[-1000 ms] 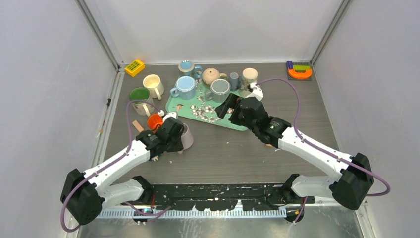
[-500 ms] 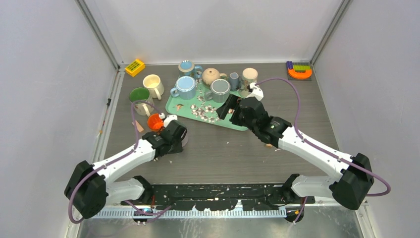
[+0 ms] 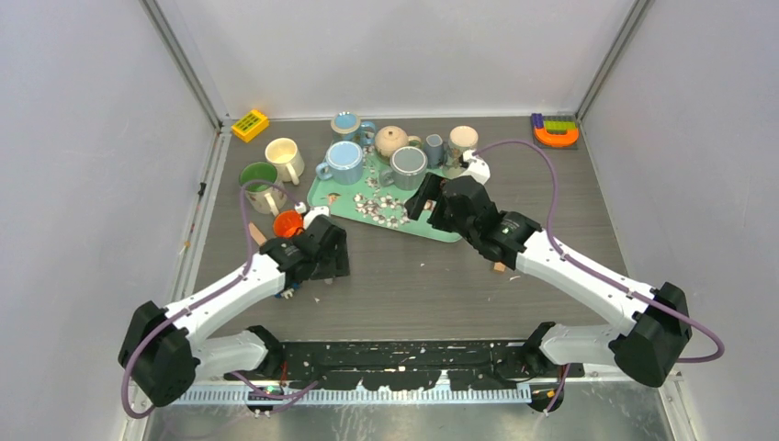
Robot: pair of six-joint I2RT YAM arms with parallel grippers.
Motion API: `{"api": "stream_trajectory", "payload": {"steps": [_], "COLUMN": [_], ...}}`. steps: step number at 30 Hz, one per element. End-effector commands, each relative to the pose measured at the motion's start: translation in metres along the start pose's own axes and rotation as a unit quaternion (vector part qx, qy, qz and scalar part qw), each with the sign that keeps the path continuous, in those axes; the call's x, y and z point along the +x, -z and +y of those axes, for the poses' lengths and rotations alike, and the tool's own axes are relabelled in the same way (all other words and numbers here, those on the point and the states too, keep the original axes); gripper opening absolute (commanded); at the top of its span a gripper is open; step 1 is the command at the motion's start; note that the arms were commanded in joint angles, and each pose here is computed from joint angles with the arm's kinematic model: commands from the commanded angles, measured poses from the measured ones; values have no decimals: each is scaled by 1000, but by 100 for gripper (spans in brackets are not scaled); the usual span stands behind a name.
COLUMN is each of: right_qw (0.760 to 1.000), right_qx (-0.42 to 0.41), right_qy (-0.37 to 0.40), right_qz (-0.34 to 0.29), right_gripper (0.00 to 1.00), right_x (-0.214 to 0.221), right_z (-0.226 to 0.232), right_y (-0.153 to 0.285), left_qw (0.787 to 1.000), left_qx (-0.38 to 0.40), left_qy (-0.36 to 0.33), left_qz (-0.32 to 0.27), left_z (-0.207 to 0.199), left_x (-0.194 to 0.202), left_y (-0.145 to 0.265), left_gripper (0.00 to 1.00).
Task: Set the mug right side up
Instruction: Place the cup at the center of the board, then turn over the cup on the tray.
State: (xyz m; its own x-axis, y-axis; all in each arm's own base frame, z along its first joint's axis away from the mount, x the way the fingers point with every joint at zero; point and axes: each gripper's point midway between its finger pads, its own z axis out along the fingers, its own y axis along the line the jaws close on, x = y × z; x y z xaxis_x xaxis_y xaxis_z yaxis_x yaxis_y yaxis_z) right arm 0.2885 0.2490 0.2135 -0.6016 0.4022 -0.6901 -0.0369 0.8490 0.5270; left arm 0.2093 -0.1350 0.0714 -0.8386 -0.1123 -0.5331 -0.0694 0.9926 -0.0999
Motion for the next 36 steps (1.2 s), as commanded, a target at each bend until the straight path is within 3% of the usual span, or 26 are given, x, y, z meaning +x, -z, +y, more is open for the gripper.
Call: {"api": "stream_trajectory", "payload": {"steps": [1, 6, 15, 22, 36], "right_qw": [999, 998, 995, 986, 943], "right_qx": [16, 50, 85, 157, 300], "right_qy": [5, 21, 11, 36, 59], "right_qz": [-34, -36, -51, -43, -131], "right_gripper": [100, 100, 100, 100, 100], "right_x": [-26, -32, -49, -53, -87], "right_z": [5, 0, 3, 8, -5], "right_y": [1, -9, -41, -96, -175], "left_qw": [998, 994, 983, 973, 967], "left_qx": [58, 93, 168, 213, 223], "left_qy": [-2, -11, -19, -17, -40], "left_qz": [-36, -61, -72, -92, -113], "left_z": [-20, -30, -47, -52, -36], "left_x": [-35, -58, -100, -121, -101], "left_y": [42, 73, 90, 94, 112], "left_gripper": [77, 99, 100, 100, 100]}}
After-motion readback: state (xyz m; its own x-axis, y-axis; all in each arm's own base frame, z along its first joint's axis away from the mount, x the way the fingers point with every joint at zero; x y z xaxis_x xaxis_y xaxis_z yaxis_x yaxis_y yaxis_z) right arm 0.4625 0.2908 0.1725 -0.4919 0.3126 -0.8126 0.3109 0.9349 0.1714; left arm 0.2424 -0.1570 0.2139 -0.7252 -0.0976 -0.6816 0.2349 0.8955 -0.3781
